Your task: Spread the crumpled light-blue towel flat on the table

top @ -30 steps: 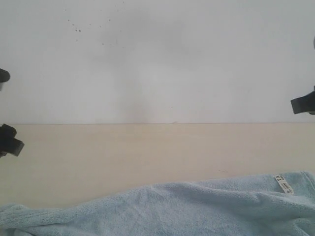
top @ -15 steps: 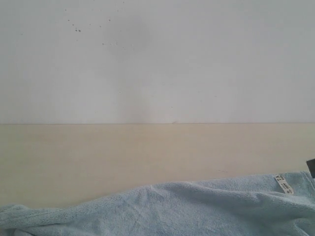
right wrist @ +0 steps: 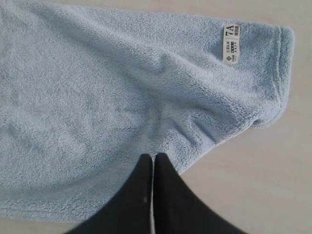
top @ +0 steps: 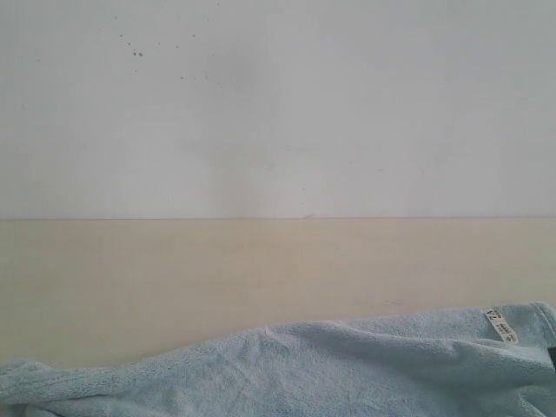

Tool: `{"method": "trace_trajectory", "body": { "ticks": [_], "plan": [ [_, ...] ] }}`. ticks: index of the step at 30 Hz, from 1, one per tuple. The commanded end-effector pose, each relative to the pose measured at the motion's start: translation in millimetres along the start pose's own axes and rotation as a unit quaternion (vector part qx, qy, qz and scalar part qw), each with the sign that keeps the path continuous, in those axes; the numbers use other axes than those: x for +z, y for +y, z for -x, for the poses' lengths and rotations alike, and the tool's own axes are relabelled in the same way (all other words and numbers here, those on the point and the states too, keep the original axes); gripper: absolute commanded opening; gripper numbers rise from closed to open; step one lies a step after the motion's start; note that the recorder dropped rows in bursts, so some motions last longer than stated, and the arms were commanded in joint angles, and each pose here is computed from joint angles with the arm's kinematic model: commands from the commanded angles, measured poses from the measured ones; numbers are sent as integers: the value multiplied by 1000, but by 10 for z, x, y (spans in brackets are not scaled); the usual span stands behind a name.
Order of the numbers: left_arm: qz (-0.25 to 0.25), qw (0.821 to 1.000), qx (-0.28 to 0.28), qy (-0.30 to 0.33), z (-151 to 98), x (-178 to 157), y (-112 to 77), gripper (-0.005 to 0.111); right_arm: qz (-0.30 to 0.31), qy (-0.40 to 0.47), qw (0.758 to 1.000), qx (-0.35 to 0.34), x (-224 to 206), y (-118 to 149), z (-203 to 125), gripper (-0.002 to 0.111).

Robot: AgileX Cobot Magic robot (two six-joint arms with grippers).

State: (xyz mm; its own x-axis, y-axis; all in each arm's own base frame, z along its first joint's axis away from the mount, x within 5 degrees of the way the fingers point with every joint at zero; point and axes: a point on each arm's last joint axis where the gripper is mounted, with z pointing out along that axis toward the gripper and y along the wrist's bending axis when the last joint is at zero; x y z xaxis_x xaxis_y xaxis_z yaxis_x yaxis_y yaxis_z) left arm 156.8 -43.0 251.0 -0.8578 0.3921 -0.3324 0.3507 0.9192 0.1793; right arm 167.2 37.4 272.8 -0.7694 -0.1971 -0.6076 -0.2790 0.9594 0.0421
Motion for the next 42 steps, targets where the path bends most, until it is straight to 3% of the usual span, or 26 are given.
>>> {"method": "trace_trajectory", "body": {
  "ticks": [1, 13, 18, 23, 29, 37, 42],
  "plan": [
    [-25, 1000, 8, -3, -71, 77, -63, 4, 9, 5, 1000, 0, -8, 13, -28, 0],
    [-38, 999, 13, 0, -157, 192, -111, 4, 23, 56, 998, -20, -15, 37, -121, 0],
    [-38, 999, 20, -29, -139, 273, -129, 4, 34, 46, 998, -40, -14, 55, -106, 0],
    [-40, 999, 26, -6, -74, 446, -151, 4, 37, 32, 998, -43, 55, 51, -49, 0],
    [-42, 998, 38, 21, 58, 700, -185, 4, 33, 58, 997, -37, 350, 3, 12, 0],
    [25, 999, 40, -5, 382, 847, -71, 4, 9, 26, 999, -29, 642, -74, 136, 0],
    [27, 999, 45, -1, 535, 963, -75, 4, -2, 12, 1000, -26, 771, -109, 185, 0]
  ]
}}
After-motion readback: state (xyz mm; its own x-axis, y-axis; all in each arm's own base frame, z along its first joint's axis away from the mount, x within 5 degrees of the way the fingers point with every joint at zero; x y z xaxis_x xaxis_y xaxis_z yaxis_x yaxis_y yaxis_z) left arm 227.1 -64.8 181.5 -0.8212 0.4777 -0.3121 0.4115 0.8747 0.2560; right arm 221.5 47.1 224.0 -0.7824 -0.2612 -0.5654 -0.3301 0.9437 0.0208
